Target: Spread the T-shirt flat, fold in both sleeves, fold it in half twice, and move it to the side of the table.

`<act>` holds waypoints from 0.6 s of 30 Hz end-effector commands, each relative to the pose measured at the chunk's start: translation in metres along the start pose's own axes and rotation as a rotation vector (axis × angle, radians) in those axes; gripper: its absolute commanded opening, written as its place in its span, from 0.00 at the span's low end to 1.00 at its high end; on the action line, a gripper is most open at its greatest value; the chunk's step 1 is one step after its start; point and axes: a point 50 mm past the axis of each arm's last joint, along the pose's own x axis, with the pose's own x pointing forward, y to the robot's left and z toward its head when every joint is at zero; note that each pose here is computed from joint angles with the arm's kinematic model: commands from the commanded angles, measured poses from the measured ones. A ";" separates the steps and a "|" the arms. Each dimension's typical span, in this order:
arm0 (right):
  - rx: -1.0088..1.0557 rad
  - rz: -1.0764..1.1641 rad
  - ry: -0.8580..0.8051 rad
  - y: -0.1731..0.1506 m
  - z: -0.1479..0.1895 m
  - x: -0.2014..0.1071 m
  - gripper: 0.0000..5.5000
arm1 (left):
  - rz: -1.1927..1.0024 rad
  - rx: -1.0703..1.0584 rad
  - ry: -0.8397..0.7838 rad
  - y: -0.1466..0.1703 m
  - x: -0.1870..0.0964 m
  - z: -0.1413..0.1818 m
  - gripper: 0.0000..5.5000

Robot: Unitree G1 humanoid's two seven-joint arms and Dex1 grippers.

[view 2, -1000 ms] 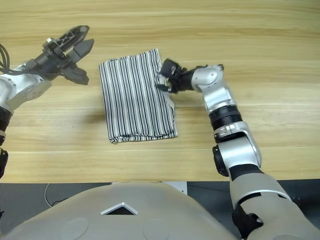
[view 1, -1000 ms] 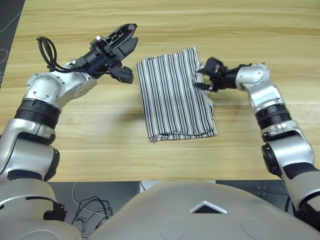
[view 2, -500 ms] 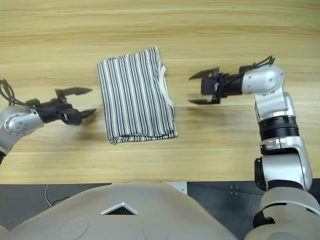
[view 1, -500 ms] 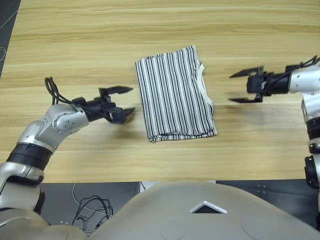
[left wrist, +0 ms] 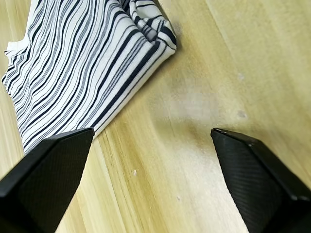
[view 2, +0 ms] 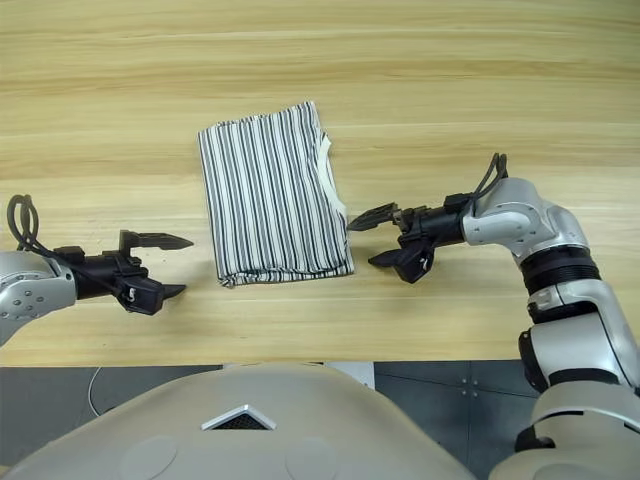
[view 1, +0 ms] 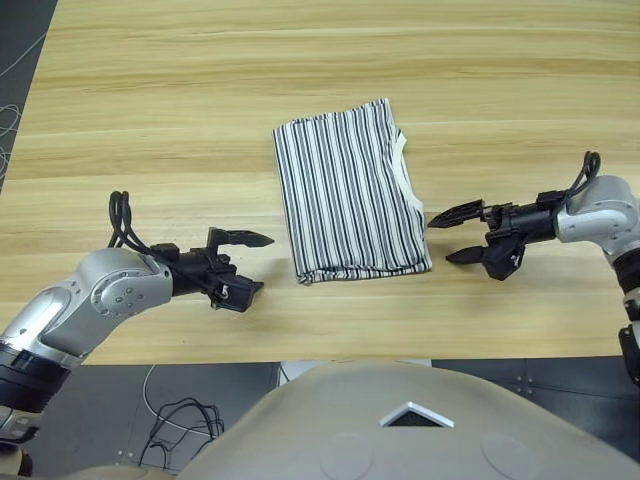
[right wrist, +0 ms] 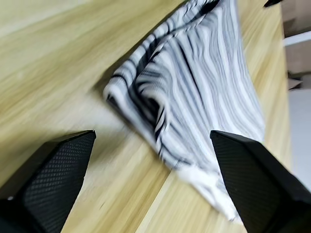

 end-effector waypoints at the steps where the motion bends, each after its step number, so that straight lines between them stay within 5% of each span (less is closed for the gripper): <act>1: 0.010 0.049 -0.038 0.011 0.002 0.017 0.80 | -0.013 0.033 0.008 0.001 0.006 -0.001 0.81; 11: 0.010 0.021 -0.086 0.016 0.006 0.041 0.80 | -0.041 0.081 -0.071 -0.004 0.038 0.003 0.81; 18: 0.017 0.051 -0.080 0.020 0.005 0.047 0.76 | -0.054 0.097 -0.117 -0.004 0.055 0.002 0.60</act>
